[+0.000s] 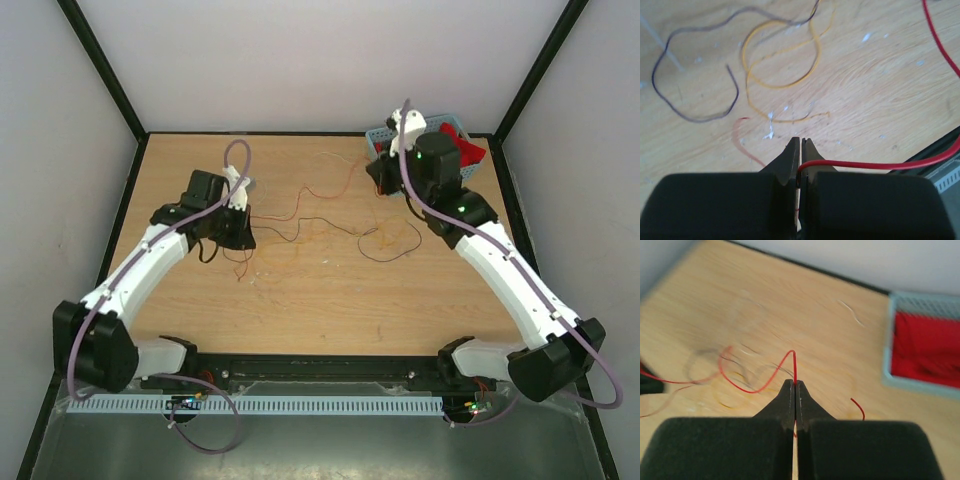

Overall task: Zip-tie the wires
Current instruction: Straighten the cable at the center of the board.

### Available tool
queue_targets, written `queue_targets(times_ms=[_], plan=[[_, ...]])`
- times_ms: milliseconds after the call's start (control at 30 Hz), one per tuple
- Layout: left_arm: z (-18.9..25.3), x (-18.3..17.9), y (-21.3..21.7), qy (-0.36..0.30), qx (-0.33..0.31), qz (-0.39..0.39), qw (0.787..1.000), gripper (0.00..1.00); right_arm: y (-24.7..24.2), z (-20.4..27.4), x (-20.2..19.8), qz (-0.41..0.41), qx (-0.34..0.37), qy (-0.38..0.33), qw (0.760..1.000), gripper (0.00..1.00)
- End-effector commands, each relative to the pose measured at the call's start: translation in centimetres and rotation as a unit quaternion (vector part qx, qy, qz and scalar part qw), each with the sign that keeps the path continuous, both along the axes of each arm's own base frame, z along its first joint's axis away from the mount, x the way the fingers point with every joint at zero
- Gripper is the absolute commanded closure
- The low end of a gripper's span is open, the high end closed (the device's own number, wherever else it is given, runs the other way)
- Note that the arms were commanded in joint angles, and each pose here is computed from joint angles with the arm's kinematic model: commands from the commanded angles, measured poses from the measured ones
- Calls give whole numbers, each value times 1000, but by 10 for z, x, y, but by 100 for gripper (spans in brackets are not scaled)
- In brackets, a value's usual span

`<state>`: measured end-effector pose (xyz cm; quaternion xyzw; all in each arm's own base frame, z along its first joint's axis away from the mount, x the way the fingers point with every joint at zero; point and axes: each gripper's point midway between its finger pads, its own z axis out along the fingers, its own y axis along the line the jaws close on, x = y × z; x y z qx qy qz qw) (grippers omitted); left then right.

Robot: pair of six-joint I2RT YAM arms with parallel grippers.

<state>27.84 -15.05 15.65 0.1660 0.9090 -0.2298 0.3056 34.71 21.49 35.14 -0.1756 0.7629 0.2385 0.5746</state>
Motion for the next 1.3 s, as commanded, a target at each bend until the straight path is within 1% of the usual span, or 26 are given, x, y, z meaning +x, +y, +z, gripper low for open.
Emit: queue_targets(times_ms=[0, 33, 100, 233, 333, 500, 600, 667, 733, 933, 1133, 1200, 1267], plan=[[-25, -19, 23, 95, 79, 6, 992, 100, -71, -54, 11, -159, -121, 18, 980, 100], [-35, -18, 23, 114, 89, 4, 989, 100, -80, -65, 12, -180, -139, 26, 973, 100], [-45, -14, 22, 127, 115, -1, 985, 100, -96, -84, 13, -213, -169, 37, 961, 100], [-59, -3, 18, 126, 178, -15, 976, 100, -121, -107, 16, -269, -221, 52, 936, 100], [-66, 5, 13, 129, 193, -25, 972, 100, -128, -124, 18, -280, -241, 67, 927, 100], [-77, 17, 8, 135, 217, -31, 966, 100, -125, -164, 22, -258, -242, 109, 929, 100], [-83, 24, 6, 136, 229, -35, 963, 100, -131, -183, 25, -264, -242, 127, 925, 100], [-87, 28, 4, 139, 233, -37, 962, 100, -135, -194, 27, -268, -230, 137, 925, 100], [-91, 31, 3, 143, 237, -40, 960, 100, -132, -204, 30, -257, -211, 148, 931, 100], [-102, 31, 0, 159, 244, -48, 955, 100, -119, -233, 33, -222, -195, 183, 938, 99], [-115, 27, -9, 172, 255, -65, 949, 100, -116, -257, 34, -213, -196, 205, 935, 99], [-120, 25, -10, 177, 260, -69, 947, 97, -116, -263, 35, -214, -198, 211, 933, 99], [-125, 23, -9, 183, 266, -69, 944, 91, -117, -266, 35, -214, -202, 214, 932, 98]])
